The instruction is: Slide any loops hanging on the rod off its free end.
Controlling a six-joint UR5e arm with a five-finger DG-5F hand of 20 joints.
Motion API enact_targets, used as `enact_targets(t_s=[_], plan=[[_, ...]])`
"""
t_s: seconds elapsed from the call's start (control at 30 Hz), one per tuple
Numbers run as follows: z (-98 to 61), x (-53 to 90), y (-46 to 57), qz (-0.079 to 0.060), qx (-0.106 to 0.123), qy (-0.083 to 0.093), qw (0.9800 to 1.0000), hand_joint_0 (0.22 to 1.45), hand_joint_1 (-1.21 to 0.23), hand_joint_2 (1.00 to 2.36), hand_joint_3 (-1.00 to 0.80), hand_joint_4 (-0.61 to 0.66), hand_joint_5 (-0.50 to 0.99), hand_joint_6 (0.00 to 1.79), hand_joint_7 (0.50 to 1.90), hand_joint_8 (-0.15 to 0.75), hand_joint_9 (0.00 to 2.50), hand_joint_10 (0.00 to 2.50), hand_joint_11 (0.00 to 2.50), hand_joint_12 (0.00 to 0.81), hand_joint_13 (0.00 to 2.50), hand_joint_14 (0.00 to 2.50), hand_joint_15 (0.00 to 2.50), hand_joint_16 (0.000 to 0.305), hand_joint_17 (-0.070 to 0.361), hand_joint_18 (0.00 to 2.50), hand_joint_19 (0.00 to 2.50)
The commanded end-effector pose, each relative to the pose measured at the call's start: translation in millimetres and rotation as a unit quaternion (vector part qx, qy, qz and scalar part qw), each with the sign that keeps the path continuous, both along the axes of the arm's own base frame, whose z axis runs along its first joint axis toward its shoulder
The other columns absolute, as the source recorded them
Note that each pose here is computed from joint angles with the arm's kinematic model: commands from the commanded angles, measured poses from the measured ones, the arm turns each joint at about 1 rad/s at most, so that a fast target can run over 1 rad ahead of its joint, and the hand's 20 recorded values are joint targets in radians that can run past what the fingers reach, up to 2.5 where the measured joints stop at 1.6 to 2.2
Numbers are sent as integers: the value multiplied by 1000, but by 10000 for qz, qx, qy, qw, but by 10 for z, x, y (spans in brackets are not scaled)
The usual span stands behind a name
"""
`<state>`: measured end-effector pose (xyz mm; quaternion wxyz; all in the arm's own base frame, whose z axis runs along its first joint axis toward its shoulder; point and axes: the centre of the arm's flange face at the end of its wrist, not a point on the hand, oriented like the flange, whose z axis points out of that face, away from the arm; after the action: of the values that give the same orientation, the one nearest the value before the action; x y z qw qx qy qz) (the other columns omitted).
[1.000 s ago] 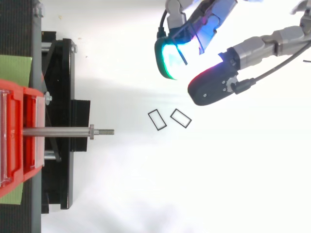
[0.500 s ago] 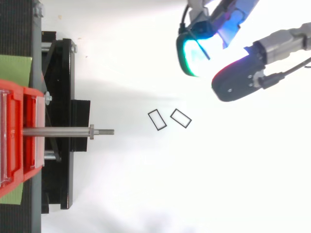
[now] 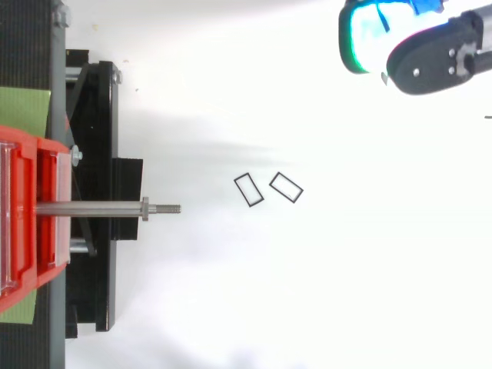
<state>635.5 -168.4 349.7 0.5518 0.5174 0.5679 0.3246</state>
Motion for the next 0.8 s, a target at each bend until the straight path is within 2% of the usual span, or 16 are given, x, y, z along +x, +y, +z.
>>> enact_targets(t_s=[0.0, 0.77], plan=[[-3, -8, -17, -137, 29, -5, 9999, 633, -761, 1019, -166, 95, -109, 907, 1156, 309, 1130, 15, 521, 328, 926, 14, 372, 36, 81, 746, 405], [5, -5, -27, -138, -8, -12, 9999, 639, -765, 1018, -167, 90, -107, 906, 1150, 328, 1136, 14, 516, 330, 923, 15, 348, 37, 84, 748, 377]])
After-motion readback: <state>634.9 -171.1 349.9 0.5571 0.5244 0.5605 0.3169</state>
